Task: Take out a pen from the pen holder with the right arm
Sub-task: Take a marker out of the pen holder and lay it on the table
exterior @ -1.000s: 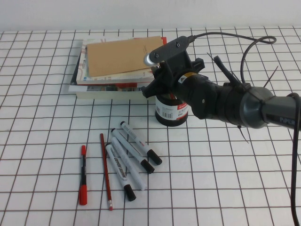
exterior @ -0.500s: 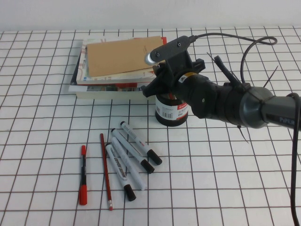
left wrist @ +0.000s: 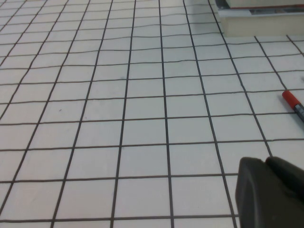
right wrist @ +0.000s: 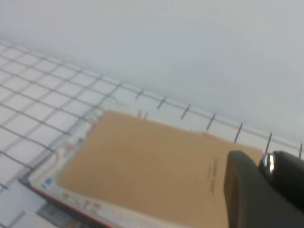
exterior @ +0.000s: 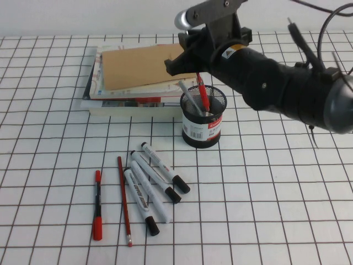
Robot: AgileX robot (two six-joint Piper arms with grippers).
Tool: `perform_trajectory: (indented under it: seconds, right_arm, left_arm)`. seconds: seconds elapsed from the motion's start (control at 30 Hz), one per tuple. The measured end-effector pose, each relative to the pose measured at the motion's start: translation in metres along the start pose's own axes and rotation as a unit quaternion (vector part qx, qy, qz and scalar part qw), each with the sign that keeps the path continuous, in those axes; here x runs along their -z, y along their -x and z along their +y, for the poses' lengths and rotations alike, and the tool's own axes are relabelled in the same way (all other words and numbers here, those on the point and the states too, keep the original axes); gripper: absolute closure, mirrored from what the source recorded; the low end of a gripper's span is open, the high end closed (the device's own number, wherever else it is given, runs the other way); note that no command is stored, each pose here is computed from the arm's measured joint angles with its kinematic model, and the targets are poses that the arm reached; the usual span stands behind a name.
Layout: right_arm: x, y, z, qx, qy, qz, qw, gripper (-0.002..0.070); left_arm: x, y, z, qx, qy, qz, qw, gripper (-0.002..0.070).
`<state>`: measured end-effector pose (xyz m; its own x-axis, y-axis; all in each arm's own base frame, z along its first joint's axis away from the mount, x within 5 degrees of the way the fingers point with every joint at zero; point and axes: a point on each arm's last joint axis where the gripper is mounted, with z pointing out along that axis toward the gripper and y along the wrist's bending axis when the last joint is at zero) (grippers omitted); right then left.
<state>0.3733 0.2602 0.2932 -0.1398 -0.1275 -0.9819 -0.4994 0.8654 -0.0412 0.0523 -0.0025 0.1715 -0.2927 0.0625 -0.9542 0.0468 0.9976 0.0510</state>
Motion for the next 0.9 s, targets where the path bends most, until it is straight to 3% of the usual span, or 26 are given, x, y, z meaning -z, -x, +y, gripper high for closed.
perform_trajectory:
  seconds: [0.2, 0.4, 0.57, 0.73, 0.9]
  right_arm:
    - [0.038, 0.048, 0.001, -0.006, 0.036, -0.017, 0.999, 0.061]
    - [0.068, 0.077, 0.013, -0.039, 0.125, 0.056, 0.99, 0.061]
    - [0.076, 0.065, 0.023, -0.092, 0.169, 0.182, 0.964, 0.061]
    - [0.067, 0.037, 0.029, -0.132, 0.168, 0.282, 0.935, 0.061]
    - [0.048, 0.001, 0.051, -0.132, 0.175, 0.349, 0.911, 0.061]
  left_arm:
    - [0.0, 0.0, 0.0, 0.0, 0.0, 0.0, 1.0, 0.0679]
    - [0.0, 0.0, 0.0, 0.0, 0.0, 0.0, 1.0, 0.0679]
    - [0.0, 0.0, 0.0, 0.0, 0.0, 0.0, 1.0, 0.0679]
    - [0.0, 0.0, 0.0, 0.0, 0.0, 0.0, 1.0, 0.0679]
    - [0.0, 0.0, 0.0, 0.0, 0.0, 0.0, 1.0, 0.0679]
